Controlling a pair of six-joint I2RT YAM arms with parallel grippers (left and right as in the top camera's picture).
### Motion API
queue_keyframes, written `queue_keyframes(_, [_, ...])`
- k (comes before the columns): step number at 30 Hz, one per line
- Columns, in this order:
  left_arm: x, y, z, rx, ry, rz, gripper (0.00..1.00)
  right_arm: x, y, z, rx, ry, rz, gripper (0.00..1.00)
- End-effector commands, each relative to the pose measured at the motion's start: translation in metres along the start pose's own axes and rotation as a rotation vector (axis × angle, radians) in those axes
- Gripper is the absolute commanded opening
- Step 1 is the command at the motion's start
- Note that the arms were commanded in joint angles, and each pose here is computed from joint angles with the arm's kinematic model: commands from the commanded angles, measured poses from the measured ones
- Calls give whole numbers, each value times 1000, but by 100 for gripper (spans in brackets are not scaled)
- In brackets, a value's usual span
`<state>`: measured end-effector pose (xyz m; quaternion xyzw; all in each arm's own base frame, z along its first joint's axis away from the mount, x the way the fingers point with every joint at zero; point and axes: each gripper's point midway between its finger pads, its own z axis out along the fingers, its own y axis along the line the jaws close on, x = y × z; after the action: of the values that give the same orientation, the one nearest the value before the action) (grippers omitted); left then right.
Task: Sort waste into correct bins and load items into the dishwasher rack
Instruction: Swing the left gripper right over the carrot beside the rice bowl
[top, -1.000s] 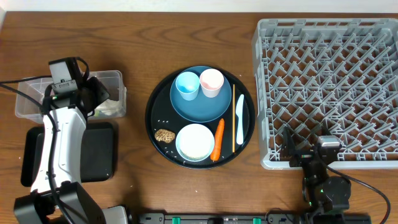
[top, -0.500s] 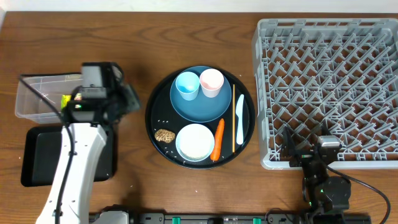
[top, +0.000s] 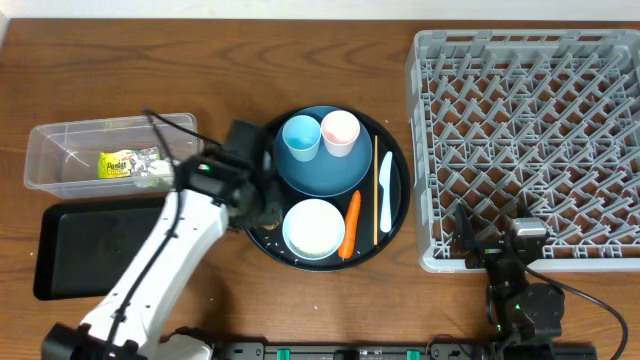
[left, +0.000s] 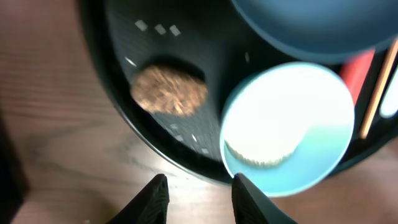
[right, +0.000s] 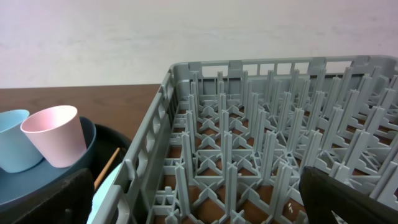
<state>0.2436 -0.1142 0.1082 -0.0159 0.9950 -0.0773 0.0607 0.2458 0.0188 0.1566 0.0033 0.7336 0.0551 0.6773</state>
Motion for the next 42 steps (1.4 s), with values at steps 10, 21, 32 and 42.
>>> queue_keyframes(10, [31,-69,15,50,8,69,35,1,-6,0,25,4,-11,99])
queue_keyframes(21, [24,-116,25,76,-130,153,35,1,-6,0,25,4,-11,99])
queue_keyframes(32, [31,-128,70,28,-68,177,35,1,-6,0,25,4,-11,99])
queue_keyframes(42, [28,-117,84,-42,-73,177,35,1,-6,0,25,4,-11,99])
